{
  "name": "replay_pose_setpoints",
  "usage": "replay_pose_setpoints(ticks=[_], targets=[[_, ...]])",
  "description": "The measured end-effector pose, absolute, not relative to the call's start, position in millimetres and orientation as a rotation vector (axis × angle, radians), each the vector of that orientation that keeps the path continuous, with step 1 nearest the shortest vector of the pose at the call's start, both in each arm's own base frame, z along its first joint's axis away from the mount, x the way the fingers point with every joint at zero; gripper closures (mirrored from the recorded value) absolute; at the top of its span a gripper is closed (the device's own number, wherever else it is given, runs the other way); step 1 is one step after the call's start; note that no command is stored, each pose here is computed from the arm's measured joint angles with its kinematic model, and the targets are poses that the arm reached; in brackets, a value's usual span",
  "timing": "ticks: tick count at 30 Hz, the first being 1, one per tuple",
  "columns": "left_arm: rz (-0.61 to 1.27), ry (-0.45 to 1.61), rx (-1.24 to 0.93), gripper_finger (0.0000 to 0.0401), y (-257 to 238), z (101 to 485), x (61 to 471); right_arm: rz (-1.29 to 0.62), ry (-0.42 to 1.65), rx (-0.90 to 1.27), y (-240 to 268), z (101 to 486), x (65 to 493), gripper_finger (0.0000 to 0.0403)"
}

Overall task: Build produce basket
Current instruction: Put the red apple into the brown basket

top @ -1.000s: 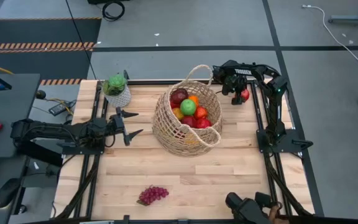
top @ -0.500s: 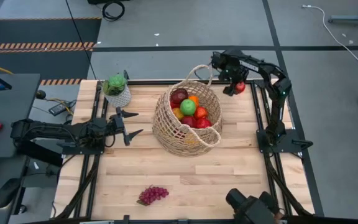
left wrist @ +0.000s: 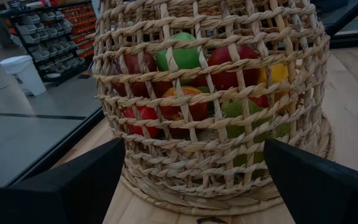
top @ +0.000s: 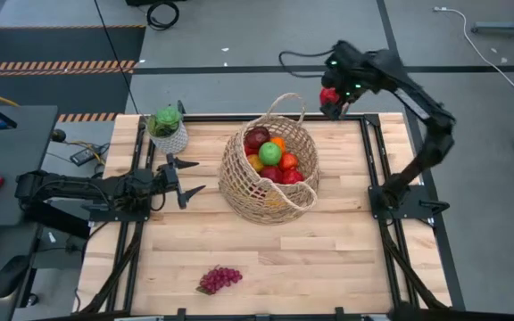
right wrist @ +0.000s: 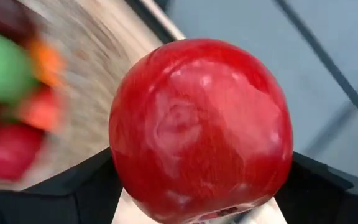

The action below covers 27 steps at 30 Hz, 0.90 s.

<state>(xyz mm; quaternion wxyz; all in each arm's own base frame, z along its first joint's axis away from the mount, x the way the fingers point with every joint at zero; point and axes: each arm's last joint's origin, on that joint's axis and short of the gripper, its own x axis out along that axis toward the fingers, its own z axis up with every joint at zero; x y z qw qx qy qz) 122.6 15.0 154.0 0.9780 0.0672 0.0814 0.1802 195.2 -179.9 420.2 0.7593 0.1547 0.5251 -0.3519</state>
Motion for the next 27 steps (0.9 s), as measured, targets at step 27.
replay_pose_setpoints(ticks=[27], targets=[[0.363,0.165,0.135,0.0011,15,154,123,-0.264,0.607,-0.151,-17,417,259,0.0048]])
